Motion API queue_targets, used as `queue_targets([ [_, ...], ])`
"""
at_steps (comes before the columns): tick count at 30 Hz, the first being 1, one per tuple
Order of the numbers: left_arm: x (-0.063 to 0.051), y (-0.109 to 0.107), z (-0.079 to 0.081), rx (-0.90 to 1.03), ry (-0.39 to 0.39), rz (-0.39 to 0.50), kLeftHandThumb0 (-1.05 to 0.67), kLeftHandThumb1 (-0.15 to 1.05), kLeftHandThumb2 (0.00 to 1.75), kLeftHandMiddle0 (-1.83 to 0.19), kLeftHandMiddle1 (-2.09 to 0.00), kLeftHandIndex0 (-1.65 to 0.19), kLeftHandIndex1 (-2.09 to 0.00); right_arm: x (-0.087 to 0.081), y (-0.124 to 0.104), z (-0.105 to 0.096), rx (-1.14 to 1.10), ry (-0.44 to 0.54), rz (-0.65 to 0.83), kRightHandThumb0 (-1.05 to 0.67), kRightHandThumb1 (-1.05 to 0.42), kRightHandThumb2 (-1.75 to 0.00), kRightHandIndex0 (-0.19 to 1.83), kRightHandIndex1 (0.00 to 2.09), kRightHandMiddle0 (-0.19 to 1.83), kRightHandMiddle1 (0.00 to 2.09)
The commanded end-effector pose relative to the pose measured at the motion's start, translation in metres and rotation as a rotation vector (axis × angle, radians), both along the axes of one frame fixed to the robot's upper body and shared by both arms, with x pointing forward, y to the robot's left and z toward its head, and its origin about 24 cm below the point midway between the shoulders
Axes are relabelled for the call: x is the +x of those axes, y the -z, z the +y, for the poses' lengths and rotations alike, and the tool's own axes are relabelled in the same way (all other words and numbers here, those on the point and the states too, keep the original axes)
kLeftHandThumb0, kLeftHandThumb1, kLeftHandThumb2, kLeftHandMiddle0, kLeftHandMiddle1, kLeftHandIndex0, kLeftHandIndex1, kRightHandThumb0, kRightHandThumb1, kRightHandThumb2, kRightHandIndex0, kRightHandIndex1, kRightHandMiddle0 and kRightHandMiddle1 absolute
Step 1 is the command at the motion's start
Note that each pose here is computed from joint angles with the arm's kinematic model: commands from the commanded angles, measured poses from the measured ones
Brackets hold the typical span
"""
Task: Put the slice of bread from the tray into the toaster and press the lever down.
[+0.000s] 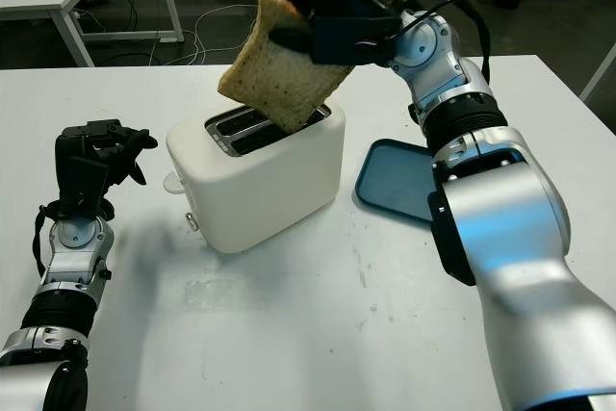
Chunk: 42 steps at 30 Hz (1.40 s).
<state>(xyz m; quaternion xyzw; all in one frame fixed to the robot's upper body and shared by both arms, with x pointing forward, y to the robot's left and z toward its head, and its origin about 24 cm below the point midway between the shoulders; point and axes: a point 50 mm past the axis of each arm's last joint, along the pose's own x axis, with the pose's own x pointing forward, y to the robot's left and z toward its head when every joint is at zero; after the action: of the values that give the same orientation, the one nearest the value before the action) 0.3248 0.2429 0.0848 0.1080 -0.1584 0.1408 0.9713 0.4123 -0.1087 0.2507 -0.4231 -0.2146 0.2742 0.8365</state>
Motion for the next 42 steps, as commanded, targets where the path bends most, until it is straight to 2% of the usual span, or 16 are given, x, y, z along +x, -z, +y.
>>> queue_targets([
  [1,-0.001,0.001,-0.001,0.009,-0.005,0.003,-1.05,0.92,0.16,-1.57,-1.26,-1.57,-0.64,-0.002,-0.018,0.008,0.064,-0.018,-0.076,-0.54,-0.92,-0.55,1.11,1.75,0.88,1.75],
  [5,-0.001,0.001,0.0,0.011,-0.007,0.006,-1.05,0.92,0.16,-1.57,-1.27,-1.57,-0.65,-0.002,-0.023,0.011,0.097,0.007,-0.12,-0.58,-0.92,-0.56,1.16,1.75,0.93,1.75],
  [11,0.0,0.001,-0.001,-0.002,-0.004,0.006,-1.05,0.92,0.14,-1.57,-1.26,-1.57,-0.64,-0.002,-0.025,0.011,0.156,0.026,-0.139,-0.54,-0.92,-0.55,1.16,1.75,0.93,1.75],
  [24,-0.002,0.002,0.0,-0.008,-0.001,0.005,-1.05,0.92,0.14,-1.57,-1.26,-1.57,-0.63,0.0,-0.008,0.007,0.154,0.026,-0.082,-0.57,-0.92,-0.51,1.14,1.75,0.91,1.75],
  [30,-0.002,0.003,-0.001,-0.001,-0.007,0.008,-1.05,0.92,0.15,-1.57,-1.26,-1.57,-0.64,0.0,-0.004,0.003,0.144,0.037,-0.069,-0.51,-0.92,-0.51,1.12,1.75,0.91,1.75],
  [42,-0.002,0.003,0.0,0.004,-0.008,0.01,-1.05,0.92,0.16,-1.57,-1.27,-1.57,-0.64,0.0,0.001,0.003,0.128,0.024,-0.044,-0.53,-0.92,-0.53,1.14,1.75,0.92,1.75],
])
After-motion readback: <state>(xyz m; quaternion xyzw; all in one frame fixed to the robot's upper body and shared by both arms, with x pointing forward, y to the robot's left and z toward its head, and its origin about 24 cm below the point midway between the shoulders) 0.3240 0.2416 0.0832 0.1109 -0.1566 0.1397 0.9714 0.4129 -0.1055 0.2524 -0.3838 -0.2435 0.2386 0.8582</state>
